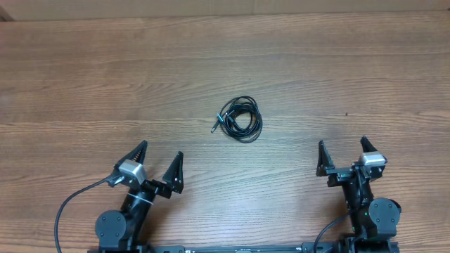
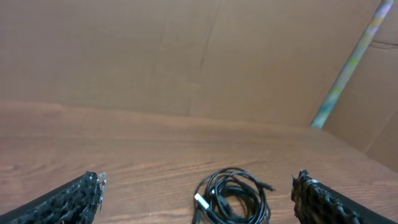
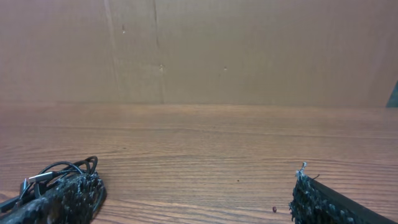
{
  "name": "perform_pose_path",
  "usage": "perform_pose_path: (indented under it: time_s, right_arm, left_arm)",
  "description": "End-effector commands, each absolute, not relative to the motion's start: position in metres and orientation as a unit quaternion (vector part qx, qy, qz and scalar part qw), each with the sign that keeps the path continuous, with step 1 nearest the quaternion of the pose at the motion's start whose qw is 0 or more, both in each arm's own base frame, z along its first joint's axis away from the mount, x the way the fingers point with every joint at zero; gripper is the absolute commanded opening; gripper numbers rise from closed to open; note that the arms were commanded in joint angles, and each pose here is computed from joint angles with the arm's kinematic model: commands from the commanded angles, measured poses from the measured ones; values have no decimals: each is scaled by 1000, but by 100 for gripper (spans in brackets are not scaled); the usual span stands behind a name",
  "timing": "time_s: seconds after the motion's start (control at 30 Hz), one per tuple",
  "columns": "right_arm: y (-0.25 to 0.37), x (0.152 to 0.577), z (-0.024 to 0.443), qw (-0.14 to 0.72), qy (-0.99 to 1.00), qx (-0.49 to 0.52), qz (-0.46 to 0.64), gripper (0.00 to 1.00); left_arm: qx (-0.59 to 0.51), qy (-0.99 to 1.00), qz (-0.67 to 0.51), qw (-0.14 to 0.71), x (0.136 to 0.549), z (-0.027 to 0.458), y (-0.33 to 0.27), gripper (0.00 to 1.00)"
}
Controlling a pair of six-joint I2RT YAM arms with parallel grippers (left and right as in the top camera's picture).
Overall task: Untangle cables
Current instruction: 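Raise the left gripper and move it forward toward the cable bundle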
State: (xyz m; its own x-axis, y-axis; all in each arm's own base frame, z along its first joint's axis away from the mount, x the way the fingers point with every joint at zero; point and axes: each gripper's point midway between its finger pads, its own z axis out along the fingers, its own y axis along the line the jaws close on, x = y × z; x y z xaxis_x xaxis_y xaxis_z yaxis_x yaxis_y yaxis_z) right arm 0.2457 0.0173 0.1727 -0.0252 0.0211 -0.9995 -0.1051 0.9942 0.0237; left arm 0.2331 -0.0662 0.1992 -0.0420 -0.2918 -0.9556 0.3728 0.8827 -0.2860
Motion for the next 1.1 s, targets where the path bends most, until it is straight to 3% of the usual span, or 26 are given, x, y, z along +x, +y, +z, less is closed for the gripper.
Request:
perform_pose_path:
  time_s: [0.0, 0.4, 0.7, 0.83, 1.07]
  right_arm:
    - [18, 246, 171, 699, 713, -31, 45, 100]
    - [18, 246, 171, 699, 713, -31, 45, 100]
    - [18, 246, 171, 699, 713, -31, 45, 100]
    - [18, 246, 171, 699, 713, -31, 45, 100]
    - [18, 246, 171, 699, 713, -31, 45, 100]
  left_arm:
    - [42, 659, -249, 709, 226, 226, -69, 99]
    - [53, 668, -235, 704, 207, 265, -69, 100]
    - [71, 655, -215, 721, 171, 343, -67, 100]
    - [75, 698, -225, 676, 171, 366, -72, 100]
    - [108, 825, -218, 510, 190, 374, -83, 100]
